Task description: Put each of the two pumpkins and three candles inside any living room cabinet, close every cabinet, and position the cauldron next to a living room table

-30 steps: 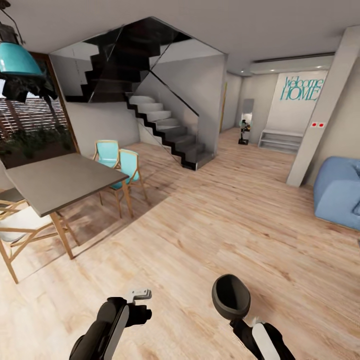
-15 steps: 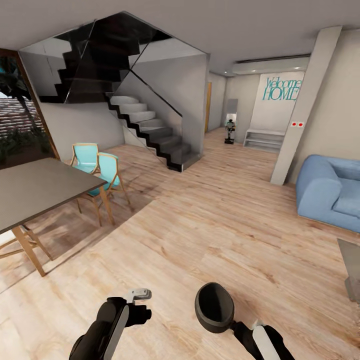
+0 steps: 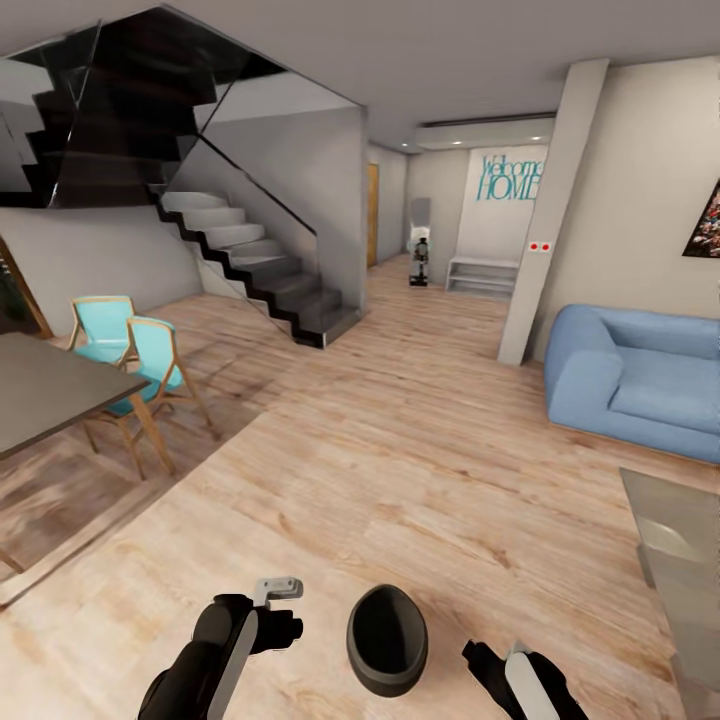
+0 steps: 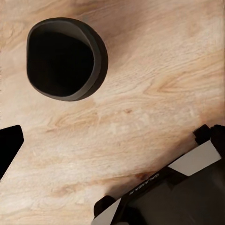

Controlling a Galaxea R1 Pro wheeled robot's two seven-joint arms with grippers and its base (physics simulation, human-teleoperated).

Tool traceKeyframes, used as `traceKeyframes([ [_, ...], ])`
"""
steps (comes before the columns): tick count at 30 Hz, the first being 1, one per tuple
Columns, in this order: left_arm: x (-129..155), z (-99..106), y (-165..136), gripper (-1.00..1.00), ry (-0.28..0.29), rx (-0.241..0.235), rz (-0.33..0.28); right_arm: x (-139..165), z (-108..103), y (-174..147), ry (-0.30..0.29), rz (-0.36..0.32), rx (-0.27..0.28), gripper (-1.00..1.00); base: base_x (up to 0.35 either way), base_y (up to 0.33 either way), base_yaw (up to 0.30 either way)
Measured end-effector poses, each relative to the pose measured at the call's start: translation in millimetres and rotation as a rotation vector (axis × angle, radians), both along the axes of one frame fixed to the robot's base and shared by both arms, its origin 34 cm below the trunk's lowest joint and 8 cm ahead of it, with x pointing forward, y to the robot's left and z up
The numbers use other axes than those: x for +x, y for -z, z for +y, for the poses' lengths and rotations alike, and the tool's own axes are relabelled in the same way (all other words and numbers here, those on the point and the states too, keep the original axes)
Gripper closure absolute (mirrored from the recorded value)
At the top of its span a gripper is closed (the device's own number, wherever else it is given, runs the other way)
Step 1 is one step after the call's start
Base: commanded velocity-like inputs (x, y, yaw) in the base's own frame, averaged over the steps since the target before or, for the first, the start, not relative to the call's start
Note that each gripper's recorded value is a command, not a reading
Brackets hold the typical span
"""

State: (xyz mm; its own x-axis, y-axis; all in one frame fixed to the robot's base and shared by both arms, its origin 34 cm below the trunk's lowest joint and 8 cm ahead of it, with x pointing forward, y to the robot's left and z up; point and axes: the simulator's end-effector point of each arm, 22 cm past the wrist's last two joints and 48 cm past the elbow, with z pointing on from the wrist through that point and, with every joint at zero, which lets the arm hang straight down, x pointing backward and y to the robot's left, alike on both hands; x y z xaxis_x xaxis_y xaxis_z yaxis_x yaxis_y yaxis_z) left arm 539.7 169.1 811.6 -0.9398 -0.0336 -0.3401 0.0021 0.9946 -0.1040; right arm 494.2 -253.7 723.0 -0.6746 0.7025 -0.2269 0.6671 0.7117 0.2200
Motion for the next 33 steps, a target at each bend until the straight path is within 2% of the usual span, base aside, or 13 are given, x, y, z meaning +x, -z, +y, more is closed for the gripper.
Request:
traceKeyframes([
  [13,0.3,1.0,0.0,-1.0,-0.002,-0.001,0.0,0.7,-0.4,-0.2,0.002,-0.003,-0.002,-1.0,0.271,-0.108,-0.009],
  [21,0.2,0.9,0.1,-1.0,-0.002,-0.001,0.0,0.8,0.0,-0.3,0.002,-0.003,0.001,-1.0,0.251,-0.211,-0.238],
  [27,0.4,1.4,-0.1,-1.0,-0.003,-0.001,-0.001,0.7,-0.1,-0.2,0.003,-0.003,0.0,-1.0,0.103,-0.028,-0.272],
  [33,0.0,2.6,0.3,-1.0,-0.008,-0.002,0.001,0.4,-0.4,-0.1,-0.005,-0.003,-0.008,-1.0,0.083,0.064,-0.065],
])
